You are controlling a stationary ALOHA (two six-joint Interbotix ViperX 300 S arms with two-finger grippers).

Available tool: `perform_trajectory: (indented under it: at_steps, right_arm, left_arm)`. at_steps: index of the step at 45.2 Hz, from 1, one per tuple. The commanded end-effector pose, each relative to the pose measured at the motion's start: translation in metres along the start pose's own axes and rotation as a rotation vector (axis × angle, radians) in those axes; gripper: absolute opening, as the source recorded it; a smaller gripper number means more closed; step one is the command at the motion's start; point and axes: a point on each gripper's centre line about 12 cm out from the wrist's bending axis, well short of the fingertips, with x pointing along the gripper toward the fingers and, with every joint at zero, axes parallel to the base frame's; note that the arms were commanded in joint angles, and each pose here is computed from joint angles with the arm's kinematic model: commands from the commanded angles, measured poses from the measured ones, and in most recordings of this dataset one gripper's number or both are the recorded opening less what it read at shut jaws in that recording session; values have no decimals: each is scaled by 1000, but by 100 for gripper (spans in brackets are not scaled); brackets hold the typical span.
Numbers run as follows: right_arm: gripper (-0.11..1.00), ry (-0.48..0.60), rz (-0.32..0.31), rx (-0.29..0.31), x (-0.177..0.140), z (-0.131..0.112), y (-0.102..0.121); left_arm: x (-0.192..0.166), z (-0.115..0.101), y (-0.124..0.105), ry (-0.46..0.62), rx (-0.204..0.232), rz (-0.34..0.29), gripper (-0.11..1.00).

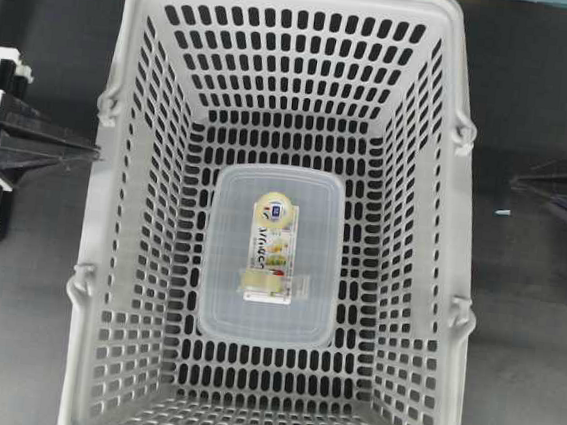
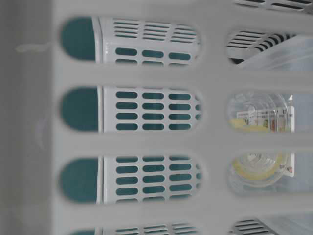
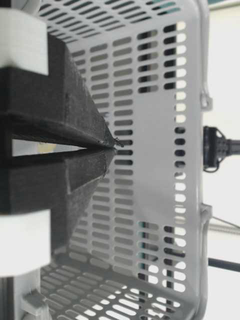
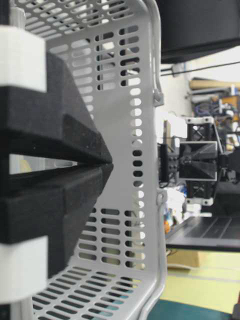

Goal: Pick up the tape dispenser from the shopping basket with the left arm.
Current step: 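Move the left gripper over the basket toward the clear tape dispenser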

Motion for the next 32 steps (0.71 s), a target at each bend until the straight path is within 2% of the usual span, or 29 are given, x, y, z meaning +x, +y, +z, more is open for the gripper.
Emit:
perform_trajectory:
  at_steps: [1, 4, 7, 9, 17, 22, 26, 32]
  right_arm:
    - [0, -11, 6, 8, 2, 5, 1]
    - [6, -5, 5, 17, 2, 4, 1]
    - [-1, 8, 6, 34, 2, 3, 2]
    - [-1, 19, 7, 48, 3, 1, 2]
    - [-1, 65, 6, 86, 4, -1, 2]
    - [3, 122, 5, 86, 5, -1, 2]
    - [16, 172, 6, 81, 6, -1, 3]
    - [53, 223, 4, 79, 5, -4, 3]
  left_arm:
    - [7, 7, -4, 6, 16, -26, 6]
    - [13, 15, -6, 31, -1, -35, 1]
    - [20, 20, -9, 69, -15, -43, 0]
    - [26, 25, -11, 109, -22, -50, 0]
    - [51, 35, -23, 289, -23, -88, 0]
    - [71, 42, -30, 395, -15, -101, 0]
    - [85, 41, -33, 476, -9, -103, 0]
    - [111, 34, -37, 618, -4, -94, 0]
